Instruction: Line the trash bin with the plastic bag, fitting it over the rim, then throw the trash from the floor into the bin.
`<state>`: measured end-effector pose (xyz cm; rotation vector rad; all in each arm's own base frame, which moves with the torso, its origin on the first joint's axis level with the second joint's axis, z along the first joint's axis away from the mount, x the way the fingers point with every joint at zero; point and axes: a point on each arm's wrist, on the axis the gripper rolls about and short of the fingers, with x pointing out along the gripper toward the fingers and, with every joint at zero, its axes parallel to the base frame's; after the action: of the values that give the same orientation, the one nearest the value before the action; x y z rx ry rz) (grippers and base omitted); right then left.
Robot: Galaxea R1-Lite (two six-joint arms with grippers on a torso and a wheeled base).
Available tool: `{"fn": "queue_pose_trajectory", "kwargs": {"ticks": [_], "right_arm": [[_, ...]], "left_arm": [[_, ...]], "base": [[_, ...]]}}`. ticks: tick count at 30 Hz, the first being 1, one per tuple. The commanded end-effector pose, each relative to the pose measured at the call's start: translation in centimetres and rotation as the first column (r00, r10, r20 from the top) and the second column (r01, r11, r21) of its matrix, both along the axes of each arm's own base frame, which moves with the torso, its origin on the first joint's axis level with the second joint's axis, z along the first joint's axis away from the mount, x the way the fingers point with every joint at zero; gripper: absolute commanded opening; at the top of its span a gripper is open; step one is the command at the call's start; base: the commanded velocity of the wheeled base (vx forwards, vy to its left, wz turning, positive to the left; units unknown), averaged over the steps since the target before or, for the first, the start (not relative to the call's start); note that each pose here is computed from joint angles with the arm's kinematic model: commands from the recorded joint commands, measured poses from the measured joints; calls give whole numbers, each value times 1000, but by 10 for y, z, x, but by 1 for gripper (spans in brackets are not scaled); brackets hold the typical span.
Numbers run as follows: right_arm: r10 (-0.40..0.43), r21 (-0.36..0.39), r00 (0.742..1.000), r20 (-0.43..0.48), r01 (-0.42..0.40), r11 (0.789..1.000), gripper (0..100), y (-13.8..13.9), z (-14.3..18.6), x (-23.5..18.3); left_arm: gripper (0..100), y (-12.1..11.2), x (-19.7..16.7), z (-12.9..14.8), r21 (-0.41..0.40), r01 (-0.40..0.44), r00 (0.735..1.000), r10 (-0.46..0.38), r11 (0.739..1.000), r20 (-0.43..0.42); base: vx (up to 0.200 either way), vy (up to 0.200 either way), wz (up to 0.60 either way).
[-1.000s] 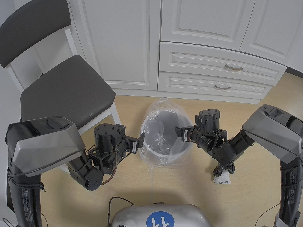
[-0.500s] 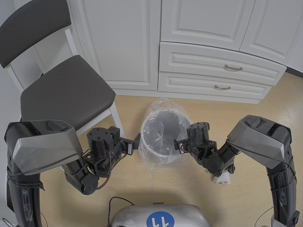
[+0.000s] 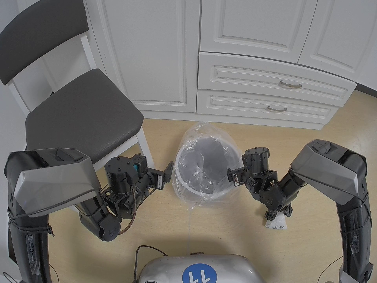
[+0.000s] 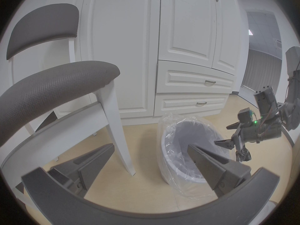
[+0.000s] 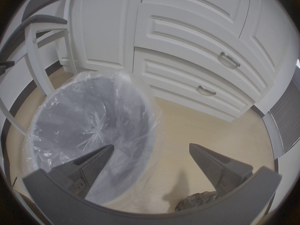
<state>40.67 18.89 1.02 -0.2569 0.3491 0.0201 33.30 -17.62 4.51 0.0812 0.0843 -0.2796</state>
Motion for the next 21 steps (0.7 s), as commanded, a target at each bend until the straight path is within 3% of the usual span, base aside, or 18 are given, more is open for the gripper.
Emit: {"fn": "queue_pose_trajectory", "kwargs": {"ticks": [1, 11, 16, 21], "right_arm": [[-17, 6, 999, 31, 17, 1000, 100, -11, 22, -3], [-37, -43, 999, 28, 38, 998, 100, -38, 40, -11], [-33, -109, 999, -9, 32, 994, 100, -52, 32, -11], [-10, -122, 999, -47, 4, 993, 100, -53, 19, -8]], "left_arm": [[100, 4, 2, 1, -1, -14, 1000, 14, 1000, 3], [100, 10, 3, 7, -12, -28, 999, 28, 1000, 20], [100, 10, 3, 8, -13, -28, 999, 28, 1000, 21], [100, 10, 2, 7, -12, -28, 999, 28, 1000, 19]], "base": [[0, 0, 0], [0, 0, 0], [0, 0, 0], [0, 0, 0]]}}
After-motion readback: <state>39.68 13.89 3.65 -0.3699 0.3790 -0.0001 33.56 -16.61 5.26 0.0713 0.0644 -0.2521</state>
